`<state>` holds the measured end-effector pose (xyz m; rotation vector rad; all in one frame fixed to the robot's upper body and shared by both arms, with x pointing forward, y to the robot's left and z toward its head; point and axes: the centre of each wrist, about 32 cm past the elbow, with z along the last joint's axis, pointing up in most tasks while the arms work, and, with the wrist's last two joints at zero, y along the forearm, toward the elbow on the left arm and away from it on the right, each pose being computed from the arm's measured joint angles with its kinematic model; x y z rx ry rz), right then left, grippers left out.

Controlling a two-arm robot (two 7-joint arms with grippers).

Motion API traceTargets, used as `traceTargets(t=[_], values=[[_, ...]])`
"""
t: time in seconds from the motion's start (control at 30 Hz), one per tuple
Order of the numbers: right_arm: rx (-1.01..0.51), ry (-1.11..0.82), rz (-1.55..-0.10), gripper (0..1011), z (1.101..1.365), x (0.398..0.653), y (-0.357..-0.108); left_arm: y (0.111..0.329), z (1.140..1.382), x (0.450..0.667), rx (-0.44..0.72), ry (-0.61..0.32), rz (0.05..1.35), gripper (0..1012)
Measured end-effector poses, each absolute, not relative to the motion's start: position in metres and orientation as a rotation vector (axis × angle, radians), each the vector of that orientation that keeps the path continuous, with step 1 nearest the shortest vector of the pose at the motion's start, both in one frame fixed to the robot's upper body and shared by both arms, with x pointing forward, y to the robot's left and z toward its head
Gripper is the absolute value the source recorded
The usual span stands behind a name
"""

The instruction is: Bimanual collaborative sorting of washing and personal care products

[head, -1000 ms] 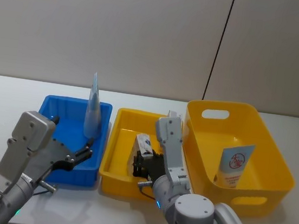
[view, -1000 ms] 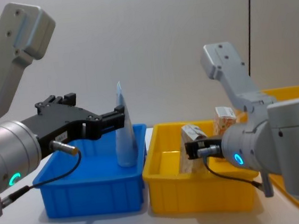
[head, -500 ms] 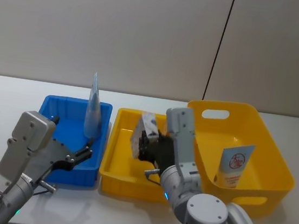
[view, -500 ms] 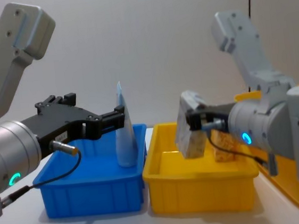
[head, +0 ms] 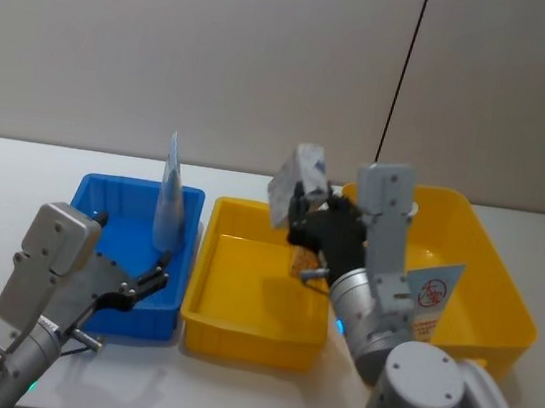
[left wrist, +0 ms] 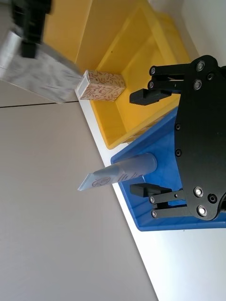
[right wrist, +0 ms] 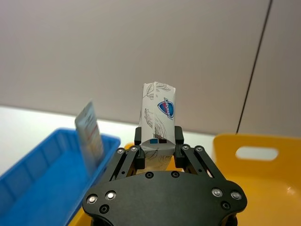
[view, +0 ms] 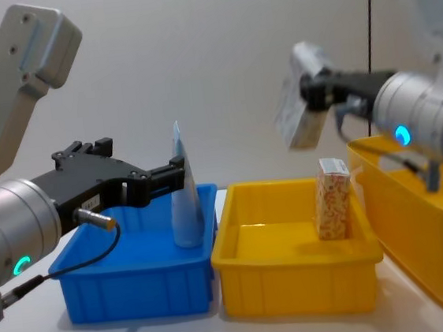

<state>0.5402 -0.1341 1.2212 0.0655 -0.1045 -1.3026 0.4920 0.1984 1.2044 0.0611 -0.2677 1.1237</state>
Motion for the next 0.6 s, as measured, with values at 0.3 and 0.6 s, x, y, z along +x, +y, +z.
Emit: traceTargets(t=[0.3,0.6], values=[[0.190,-0.198,-1.366,301,1.243,0.538,-0.159,0.198,1.204,0.492,0.061,-0.268,1.124,1001],[0.259,-0.277,-1.473,300,1.258,0.535,-0.187,0.198,1.204,0.492,0.061,-0.268,1.124,1001]])
